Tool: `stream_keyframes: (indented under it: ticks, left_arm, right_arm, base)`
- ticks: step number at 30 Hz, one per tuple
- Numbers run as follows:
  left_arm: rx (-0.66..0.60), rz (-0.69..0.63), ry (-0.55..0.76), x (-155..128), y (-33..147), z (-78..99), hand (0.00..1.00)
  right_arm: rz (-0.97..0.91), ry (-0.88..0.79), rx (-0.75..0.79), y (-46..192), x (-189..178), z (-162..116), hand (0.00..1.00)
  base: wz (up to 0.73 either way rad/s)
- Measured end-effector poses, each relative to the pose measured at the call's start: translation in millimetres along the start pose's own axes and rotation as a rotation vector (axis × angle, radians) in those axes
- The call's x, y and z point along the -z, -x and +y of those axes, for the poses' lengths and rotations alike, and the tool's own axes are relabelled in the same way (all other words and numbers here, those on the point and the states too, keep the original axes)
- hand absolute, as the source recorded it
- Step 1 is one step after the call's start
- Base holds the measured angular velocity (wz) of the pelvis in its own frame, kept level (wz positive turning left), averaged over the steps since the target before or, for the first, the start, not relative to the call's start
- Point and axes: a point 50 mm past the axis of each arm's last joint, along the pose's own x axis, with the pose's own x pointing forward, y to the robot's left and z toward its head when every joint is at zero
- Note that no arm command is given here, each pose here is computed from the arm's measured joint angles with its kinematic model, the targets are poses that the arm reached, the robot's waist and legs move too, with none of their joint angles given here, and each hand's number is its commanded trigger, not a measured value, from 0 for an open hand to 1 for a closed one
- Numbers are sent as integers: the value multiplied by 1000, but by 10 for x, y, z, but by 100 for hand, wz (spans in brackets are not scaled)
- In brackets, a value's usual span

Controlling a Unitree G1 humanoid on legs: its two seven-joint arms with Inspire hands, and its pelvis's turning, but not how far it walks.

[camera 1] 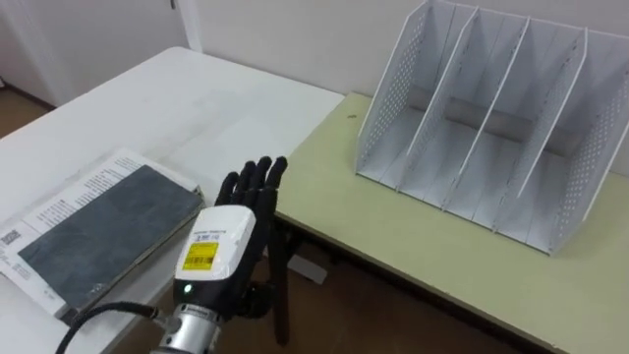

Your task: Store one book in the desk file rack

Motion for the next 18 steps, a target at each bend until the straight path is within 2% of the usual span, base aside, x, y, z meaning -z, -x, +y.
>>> stream_keyframes:
  ticks: [4, 7, 14, 18]
  left_arm:
    - [-87, -17, -21, 2, -34, 175, 0]
    - [-109, 4, -36, 59, -39, 236, 0]
    - [-110, 42, -58, 131, -31, 245, 0]
    - [-83, 109, -76, 256, 6, 200, 0]
  right_arm:
    - [10, -11, 13, 9, 44, -9, 0]
    - [15, -12, 23, 15, 59, -26, 0]
    - [38, -43, 36, 32, 110, -72, 0]
    - [43, -45, 48, 46, 121, -124, 0]
  base:
    - [2]
    - [1]
    - [5]
    - [0]
